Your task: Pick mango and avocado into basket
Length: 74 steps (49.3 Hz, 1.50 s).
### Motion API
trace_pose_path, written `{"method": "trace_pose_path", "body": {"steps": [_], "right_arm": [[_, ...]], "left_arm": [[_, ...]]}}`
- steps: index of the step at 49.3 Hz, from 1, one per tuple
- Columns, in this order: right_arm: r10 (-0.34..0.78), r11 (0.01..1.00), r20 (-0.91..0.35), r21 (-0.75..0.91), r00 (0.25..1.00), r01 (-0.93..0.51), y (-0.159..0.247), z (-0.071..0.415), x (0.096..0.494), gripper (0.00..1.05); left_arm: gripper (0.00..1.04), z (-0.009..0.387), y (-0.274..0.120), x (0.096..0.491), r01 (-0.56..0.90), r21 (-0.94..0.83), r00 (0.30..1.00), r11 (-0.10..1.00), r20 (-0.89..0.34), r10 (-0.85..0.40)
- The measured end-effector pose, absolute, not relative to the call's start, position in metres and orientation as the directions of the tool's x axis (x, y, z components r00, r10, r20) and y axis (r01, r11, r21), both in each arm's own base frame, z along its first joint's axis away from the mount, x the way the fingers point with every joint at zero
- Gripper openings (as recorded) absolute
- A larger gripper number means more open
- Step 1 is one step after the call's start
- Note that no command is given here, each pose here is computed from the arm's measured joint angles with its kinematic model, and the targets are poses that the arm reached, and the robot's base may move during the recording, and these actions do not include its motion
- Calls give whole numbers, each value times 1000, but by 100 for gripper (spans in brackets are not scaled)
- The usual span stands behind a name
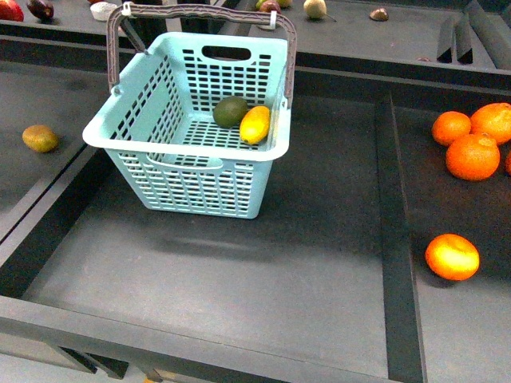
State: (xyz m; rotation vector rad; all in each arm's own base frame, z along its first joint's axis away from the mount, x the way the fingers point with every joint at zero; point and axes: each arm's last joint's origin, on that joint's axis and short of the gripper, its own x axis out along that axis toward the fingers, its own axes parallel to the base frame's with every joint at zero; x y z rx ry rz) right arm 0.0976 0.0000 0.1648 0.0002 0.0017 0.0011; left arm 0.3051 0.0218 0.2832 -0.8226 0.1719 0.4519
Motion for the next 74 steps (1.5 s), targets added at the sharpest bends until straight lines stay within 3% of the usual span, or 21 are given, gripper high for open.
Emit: {"method": "trace_pose_path", "body": {"steps": [13,16,18,20,28,37,55,74], "right_arm": [[1,1000,-2,0,1000,-1,0,165,98,97],[1,1000,-2,0,1000,-1,0,165,98,97],[1,1000,-2,0,1000,-1,0,165,98,97],[2,1000,-2,0,1000,-2,0,165,98,97],[1,1000,-2,0,1000,-1,0,165,98,97],[2,1000,-2,0,1000,-2,0,165,98,97],[1,1000,-2,0,1000,-1,0,165,98,97],[1,1000,-2,0,1000,-1,0,165,98,97]], "left_arm": [[97,276,23,297,-425,-570,903,703,-315,291],[86,271,22,293,-221,-518,972,827,-190,141],[75,261,19,281,-64,-389,996,919,-81,35],[68,255,17,272,-24,-272,999,962,-37,14],[37,232,11,237,-2,-67,1000,998,3,3],[3,209,0,208,3,-22,1000,1000,-14,-3],[3,182,0,157,1,-14,1000,1000,-7,-1],[3,169,0,135,0,-9,1000,1000,7,0]]}}
